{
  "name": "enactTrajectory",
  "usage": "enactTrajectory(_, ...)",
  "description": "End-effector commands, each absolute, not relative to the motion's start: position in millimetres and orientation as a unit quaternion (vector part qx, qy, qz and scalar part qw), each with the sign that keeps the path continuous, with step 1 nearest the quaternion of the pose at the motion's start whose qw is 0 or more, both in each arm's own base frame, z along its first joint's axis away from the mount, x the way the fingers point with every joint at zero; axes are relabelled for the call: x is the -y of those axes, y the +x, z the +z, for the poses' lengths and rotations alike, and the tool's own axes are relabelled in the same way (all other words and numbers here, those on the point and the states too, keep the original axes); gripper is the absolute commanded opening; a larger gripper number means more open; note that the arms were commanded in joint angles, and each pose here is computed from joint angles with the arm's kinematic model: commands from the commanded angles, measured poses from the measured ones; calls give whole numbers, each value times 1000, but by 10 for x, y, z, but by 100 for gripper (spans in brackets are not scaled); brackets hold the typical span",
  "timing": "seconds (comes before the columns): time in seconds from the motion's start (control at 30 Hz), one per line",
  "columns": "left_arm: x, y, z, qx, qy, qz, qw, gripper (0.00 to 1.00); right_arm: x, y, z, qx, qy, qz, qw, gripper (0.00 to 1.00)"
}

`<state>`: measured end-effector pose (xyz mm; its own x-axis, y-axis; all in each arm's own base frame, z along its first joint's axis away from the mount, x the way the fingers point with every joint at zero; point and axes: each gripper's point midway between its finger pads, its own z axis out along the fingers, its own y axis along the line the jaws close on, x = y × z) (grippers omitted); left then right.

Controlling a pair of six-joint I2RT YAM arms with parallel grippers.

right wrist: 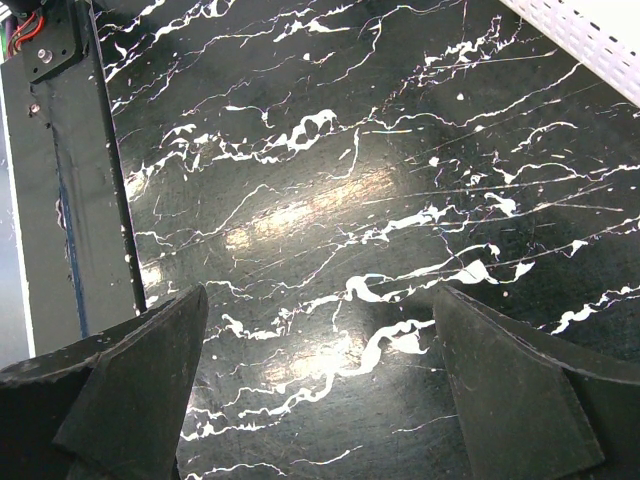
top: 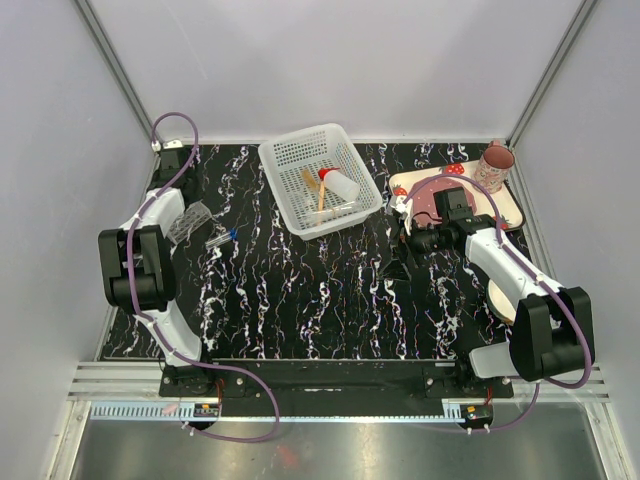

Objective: Organize the chemistry lab equipment

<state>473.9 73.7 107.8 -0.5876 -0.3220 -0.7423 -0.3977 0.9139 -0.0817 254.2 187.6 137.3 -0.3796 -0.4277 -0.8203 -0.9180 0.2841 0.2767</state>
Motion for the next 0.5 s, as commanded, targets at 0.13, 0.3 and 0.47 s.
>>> enactTrajectory(0.13, -773, 4822, 1132, -883, -195, 69, 422, 7, -1887, 2639, 1495, -723, -472, 376, 336, 100)
enactTrajectory(0.3, -767, 4804, 1115, -883, -190, 75, 422, 8, -1887, 2640, 1498, -723, -472, 376, 336, 100)
enactTrajectory(0.47, -745, 4805, 1127, -883, -186, 77, 423, 9, -1888, 2637, 1491, -724, -472, 377, 335, 100)
